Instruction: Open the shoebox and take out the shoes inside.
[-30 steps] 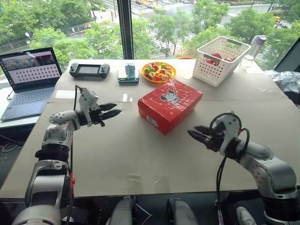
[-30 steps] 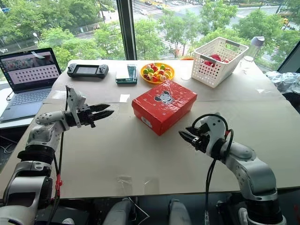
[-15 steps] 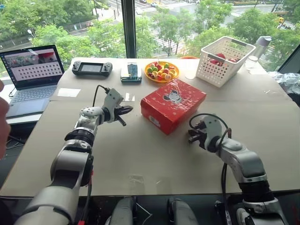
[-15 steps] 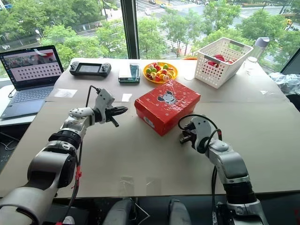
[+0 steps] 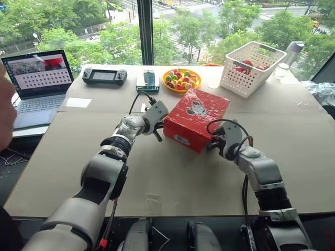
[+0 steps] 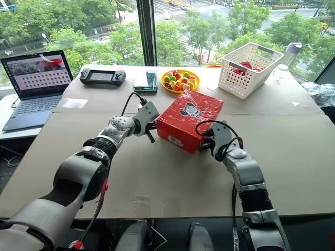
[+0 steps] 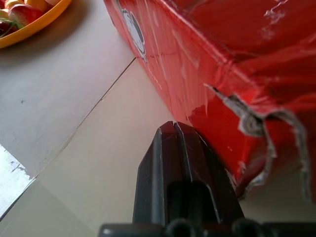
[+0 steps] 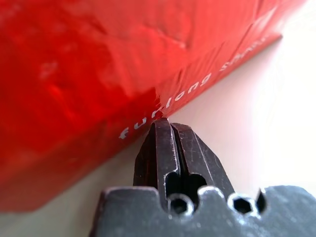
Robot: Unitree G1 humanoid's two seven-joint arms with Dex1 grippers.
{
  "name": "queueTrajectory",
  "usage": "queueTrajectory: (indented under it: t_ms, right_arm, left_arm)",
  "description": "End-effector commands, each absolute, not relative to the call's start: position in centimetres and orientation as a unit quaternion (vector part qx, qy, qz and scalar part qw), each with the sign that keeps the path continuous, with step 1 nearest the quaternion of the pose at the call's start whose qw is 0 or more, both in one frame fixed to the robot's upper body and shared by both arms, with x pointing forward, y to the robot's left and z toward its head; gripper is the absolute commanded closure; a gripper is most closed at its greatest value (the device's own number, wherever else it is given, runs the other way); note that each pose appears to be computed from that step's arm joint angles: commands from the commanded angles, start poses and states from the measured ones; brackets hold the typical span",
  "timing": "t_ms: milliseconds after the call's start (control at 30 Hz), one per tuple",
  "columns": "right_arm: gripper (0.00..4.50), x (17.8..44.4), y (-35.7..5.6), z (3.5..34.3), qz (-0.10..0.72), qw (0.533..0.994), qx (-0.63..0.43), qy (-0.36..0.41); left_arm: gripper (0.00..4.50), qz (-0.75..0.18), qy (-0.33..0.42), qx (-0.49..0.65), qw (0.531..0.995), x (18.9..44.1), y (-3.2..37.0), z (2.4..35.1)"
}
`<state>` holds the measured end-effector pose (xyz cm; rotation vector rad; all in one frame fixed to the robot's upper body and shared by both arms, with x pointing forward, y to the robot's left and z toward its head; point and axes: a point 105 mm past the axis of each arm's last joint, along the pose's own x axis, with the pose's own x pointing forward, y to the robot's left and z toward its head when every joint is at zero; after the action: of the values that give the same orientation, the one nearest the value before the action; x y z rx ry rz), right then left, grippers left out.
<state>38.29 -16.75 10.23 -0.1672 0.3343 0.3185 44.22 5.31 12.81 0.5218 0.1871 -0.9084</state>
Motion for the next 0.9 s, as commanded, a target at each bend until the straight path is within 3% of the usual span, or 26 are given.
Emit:
queueTrajectory:
  t_ms: [33, 300, 433, 667, 900]
  right_arm:
    - [4.46, 38.4, -15.2, 12.7, 0.202, 0.968, -0.088, 0.120]
    - [4.46, 34.4, -12.0, 12.9, 0.331, 0.927, -0.122, 0.128]
    - [4.46, 32.1, -11.2, 12.9, 0.380, 0.905, -0.139, 0.133]
    - [4.46, 33.0, -12.2, 12.1, 0.353, 0.914, -0.137, 0.148]
    - [4.46, 33.5, -12.4, 12.0, 0.353, 0.913, -0.135, 0.151]
  left_arm:
    - [4.49, -0.508, 0.048, 0.213, 0.833, 42.8, 2.7, 14.2]
    - [4.49, -0.535, 0.022, 0.164, 0.828, 41.2, 5.9, 13.7]
    - [4.49, -0.519, 0.017, 0.137, 0.844, 39.0, 8.2, 13.3]
    - [4.49, -0.513, 0.051, 0.104, 0.851, 32.8, 10.5, 13.2]
    - [4.49, -0.472, 0.076, 0.096, 0.873, 32.7, 12.0, 13.0]
